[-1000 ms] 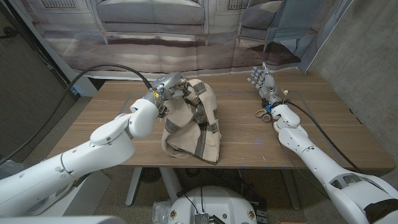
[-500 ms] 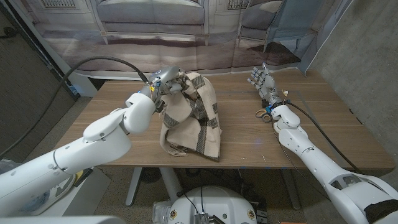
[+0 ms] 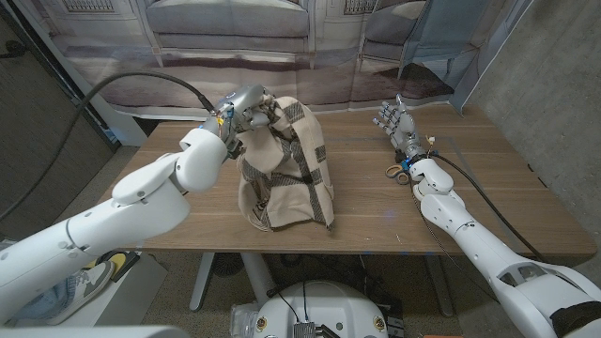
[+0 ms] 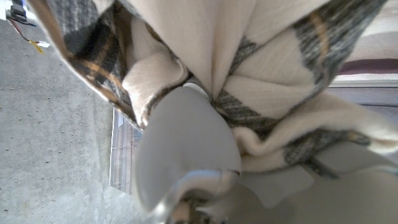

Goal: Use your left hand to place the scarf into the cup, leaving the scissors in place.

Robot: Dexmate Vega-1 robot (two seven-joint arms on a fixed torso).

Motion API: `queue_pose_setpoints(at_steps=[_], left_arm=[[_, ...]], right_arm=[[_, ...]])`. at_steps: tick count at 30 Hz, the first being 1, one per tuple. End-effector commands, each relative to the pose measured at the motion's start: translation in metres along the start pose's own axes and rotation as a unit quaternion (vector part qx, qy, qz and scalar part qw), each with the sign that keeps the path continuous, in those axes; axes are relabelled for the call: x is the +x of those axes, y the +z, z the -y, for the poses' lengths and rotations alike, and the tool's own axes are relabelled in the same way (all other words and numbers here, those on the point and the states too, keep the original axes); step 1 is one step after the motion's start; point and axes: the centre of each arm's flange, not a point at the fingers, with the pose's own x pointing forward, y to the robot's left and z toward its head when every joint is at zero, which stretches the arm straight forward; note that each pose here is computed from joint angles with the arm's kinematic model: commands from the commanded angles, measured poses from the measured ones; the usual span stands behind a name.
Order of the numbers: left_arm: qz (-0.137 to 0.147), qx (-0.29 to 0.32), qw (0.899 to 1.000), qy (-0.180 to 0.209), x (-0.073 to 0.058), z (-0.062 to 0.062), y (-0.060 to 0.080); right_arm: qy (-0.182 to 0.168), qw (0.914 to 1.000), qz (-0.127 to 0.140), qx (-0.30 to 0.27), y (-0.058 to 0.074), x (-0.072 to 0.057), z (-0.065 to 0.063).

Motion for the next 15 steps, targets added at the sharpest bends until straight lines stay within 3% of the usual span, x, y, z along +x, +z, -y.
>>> queue_pose_setpoints(at_steps=[1,15], left_arm=[[-0.001,0.010,1.000,0.017,0.007,-0.023,-0.002],[0.004,-0.010,0.999,0.039,0.014,-0.037,-0.006]], right_arm=[[0.000,1.0000,-0.001,-0.003,0.002,-0.001,0.000],[-0.001,1.0000,-0.004,-0.001,0.001,-0.004,-0.001]])
